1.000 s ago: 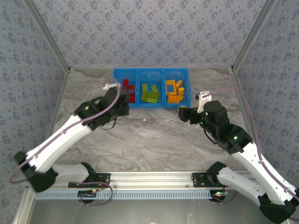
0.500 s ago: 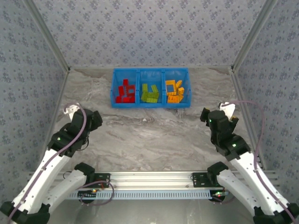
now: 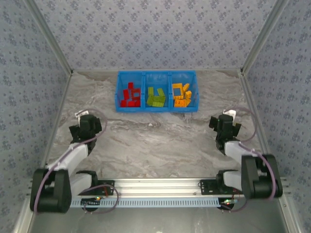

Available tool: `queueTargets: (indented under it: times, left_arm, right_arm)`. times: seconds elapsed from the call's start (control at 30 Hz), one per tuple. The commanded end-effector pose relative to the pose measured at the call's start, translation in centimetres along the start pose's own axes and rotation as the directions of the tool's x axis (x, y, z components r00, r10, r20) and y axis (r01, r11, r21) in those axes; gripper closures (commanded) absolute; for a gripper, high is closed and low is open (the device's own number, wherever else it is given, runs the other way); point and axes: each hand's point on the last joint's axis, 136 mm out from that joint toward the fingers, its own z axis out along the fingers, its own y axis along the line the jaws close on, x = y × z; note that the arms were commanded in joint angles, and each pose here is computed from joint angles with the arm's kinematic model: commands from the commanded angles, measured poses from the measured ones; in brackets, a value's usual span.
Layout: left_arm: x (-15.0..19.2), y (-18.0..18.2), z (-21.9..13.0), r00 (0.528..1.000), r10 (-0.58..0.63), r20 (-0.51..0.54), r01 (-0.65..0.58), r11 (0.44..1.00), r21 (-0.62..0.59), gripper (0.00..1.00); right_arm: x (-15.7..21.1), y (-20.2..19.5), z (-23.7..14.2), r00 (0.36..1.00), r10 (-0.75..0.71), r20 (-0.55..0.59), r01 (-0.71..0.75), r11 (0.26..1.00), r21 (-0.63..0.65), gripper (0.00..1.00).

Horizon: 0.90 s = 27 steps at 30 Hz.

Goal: Sort the legos into containers by color

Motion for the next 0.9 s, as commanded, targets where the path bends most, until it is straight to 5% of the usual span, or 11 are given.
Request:
queueTargets:
  times: [0.0,0.1,0.27,0.37,0.87]
  left_arm:
    - [-4.0,-4.2,1.8,0.994,-0.016,0.112,-0.005,0.983,0.186,0.02]
    - [-5.0,-5.7,3.5,0.990,-0.006,0.140,-0.026,0.972,0.232,0.02]
    - [-4.7,-5.8,4.9,0.985,-0.026,0.169,-0.022,0.961,0.276,0.02]
    - [-4.0,-4.6,4.3,0.958,-0.087,0.273,0.021,0.972,0.236,0.02]
    - [-3.9,-5.2,4.8,0.973,-0.054,0.224,-0.002,0.970,0.243,0.02]
  right_arm:
    - [-5.4,2.7,1.2,0.983,-0.045,0.180,0.065,0.992,-0.108,0.00]
    - [-4.5,2.2,2.9,0.991,0.004,0.136,0.014,0.991,-0.134,0.00]
    - [-3.4,3.6,2.3,0.976,-0.019,0.216,0.063,0.977,-0.203,0.00]
    - [-3.4,2.8,2.1,0.974,-0.007,0.228,0.042,0.987,-0.153,0.00]
    - [-3.5,2.7,3.1,0.984,-0.024,0.177,0.044,0.993,-0.108,0.00]
